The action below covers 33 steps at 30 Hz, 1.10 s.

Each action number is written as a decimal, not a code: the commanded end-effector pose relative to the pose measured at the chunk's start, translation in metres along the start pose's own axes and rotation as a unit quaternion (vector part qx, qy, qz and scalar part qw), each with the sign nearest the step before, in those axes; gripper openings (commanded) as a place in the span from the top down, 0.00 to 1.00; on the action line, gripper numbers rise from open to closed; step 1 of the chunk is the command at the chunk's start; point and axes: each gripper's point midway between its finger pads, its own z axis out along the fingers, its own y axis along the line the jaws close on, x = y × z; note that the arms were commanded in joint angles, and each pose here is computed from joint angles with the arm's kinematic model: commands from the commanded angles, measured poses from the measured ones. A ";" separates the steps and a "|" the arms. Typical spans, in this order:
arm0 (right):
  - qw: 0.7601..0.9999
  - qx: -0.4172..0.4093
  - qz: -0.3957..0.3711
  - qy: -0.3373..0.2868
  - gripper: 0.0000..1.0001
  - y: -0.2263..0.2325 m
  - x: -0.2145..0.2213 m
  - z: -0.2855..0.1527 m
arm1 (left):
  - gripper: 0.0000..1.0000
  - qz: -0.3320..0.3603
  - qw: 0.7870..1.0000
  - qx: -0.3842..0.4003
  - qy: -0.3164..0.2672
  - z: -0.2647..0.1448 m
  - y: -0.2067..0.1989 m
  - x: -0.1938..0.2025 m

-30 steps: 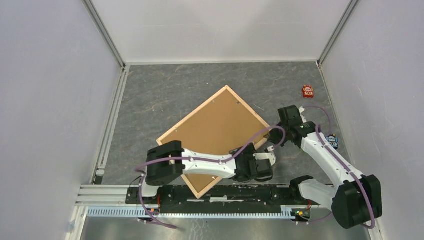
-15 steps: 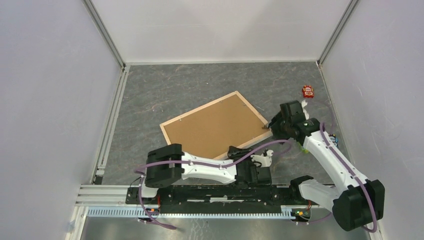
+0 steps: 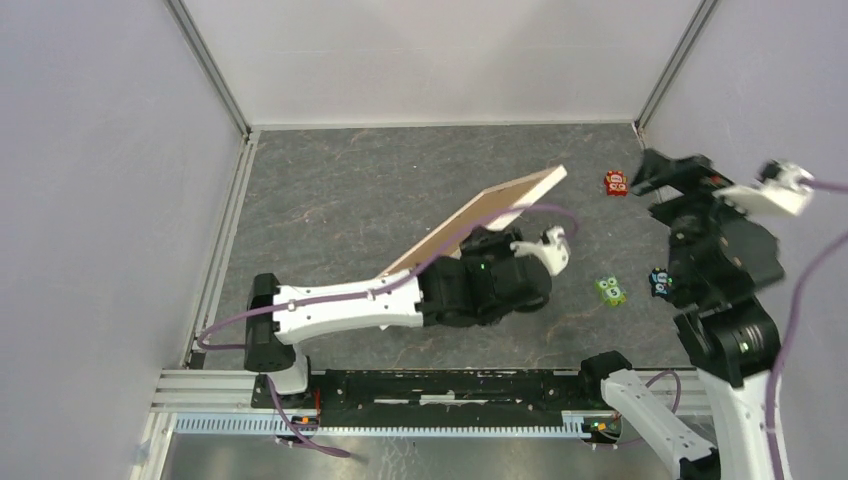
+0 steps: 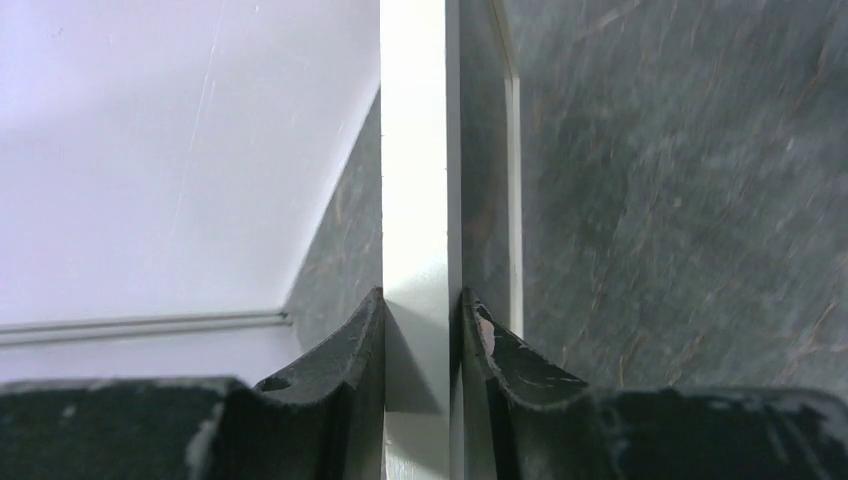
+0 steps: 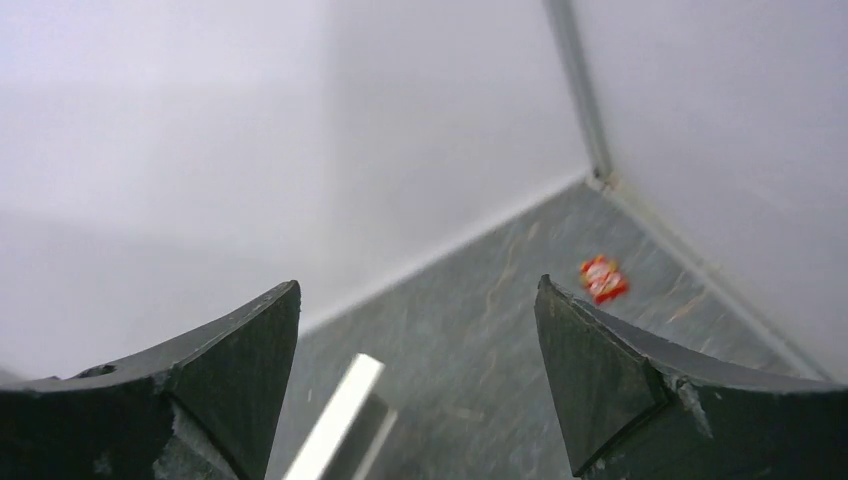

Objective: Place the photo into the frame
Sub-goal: Turn over the photo frame at the center of the board.

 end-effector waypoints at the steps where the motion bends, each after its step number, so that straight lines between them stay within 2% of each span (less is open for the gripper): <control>1: 0.993 0.072 -0.009 -0.092 0.10 -0.040 -0.041 -0.025 | 0.98 -0.091 0.994 -0.050 -0.038 -0.020 0.117 -0.027; 6: 0.990 0.095 0.011 -0.101 0.11 -0.059 -0.031 -0.033 | 0.98 -0.190 0.981 0.027 0.005 0.011 0.139 -0.002; 9: 0.992 0.092 0.005 -0.085 0.11 -0.057 -0.020 -0.029 | 0.98 -0.278 0.956 0.083 0.034 0.031 0.142 0.021; 12: 0.994 0.085 0.000 -0.068 0.11 -0.053 -0.010 -0.023 | 0.98 -0.381 0.915 0.124 0.056 0.054 0.148 0.049; 16: 0.995 0.082 -0.011 -0.052 0.11 -0.051 0.003 -0.016 | 0.98 -0.490 0.859 0.125 0.077 0.079 0.173 0.100; 18: 0.995 0.084 -0.015 -0.047 0.11 -0.052 0.007 -0.014 | 0.98 -0.531 0.835 0.122 0.072 0.086 0.185 0.117; 20: 0.995 0.084 -0.015 -0.044 0.11 -0.053 0.012 -0.013 | 0.98 -0.586 0.796 0.129 0.077 0.095 0.191 0.141; 22: 0.996 0.082 -0.015 -0.040 0.11 -0.053 0.017 -0.011 | 0.98 -0.623 0.766 0.134 0.081 0.102 0.192 0.161; 24: 0.996 0.080 -0.017 -0.035 0.11 -0.052 0.022 -0.010 | 0.98 -0.648 0.746 0.123 0.092 0.105 0.193 0.183; 25: 0.996 0.080 -0.019 -0.032 0.11 -0.052 0.024 -0.009 | 0.98 -0.669 0.729 0.108 0.102 0.106 0.193 0.199; 30: 0.997 0.076 -0.029 -0.010 0.11 -0.052 0.042 -0.003 | 0.98 -0.764 0.640 0.050 0.073 0.102 0.194 0.248; 33: 0.997 0.066 -0.033 0.009 0.11 -0.050 0.058 0.002 | 0.98 -0.818 0.571 -0.006 0.063 0.095 0.194 0.284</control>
